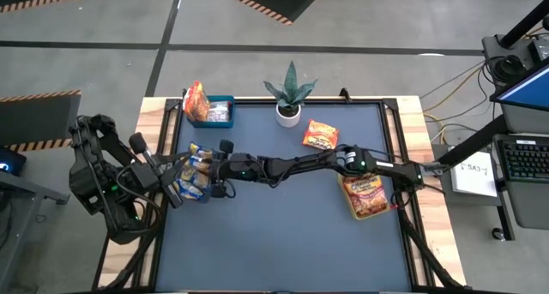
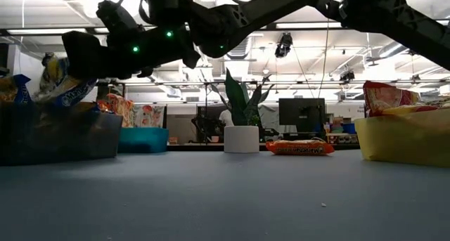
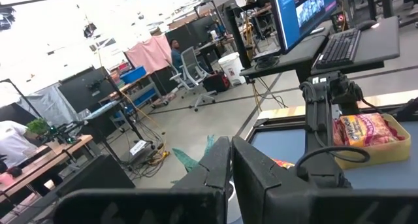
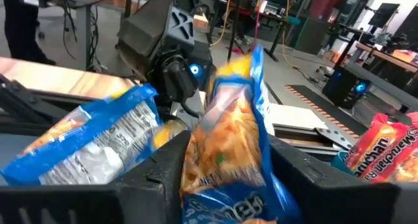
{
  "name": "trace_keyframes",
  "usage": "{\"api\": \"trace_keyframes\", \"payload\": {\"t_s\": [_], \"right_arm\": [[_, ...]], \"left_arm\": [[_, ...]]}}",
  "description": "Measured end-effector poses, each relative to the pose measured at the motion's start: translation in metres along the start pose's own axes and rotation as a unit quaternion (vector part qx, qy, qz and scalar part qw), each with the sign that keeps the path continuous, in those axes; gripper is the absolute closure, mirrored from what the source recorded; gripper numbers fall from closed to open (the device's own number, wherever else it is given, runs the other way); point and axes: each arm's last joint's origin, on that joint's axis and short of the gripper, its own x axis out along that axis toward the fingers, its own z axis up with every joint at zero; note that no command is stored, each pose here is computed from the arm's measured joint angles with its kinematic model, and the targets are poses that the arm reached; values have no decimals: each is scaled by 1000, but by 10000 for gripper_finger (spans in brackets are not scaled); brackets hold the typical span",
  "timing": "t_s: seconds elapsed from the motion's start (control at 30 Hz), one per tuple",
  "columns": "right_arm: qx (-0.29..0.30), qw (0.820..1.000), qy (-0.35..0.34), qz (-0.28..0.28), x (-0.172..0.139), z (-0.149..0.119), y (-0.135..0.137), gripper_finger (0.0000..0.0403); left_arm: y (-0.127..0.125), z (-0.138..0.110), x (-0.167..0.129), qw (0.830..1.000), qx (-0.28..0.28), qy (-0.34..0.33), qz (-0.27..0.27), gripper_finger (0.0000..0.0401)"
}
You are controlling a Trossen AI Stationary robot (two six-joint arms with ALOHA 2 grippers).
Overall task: Sort Maruchan noodles
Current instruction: Put the blue noodle pack into the black bin
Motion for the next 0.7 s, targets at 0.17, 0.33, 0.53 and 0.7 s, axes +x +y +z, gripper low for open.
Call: {"api": "trace_keyframes", "payload": {"t_s": [0.17,0.33,0.53,0.7], "right_arm": [[12,1000,-2,5,0,0,0,211],[-8,998,-14,61,0,0,4,193],[-3,995,-12,103,-2,1,13,200],[-9,995,38,87,-4,-3,11,208]], "left_arm": [[0,0,0,1000,-3,0,0,401],[0,0,0,1000,-22,0,0,401],[-3,-1,1,1000,-27,1,2,401],[-9,-2,1,999,-44,1,3,401]]}}
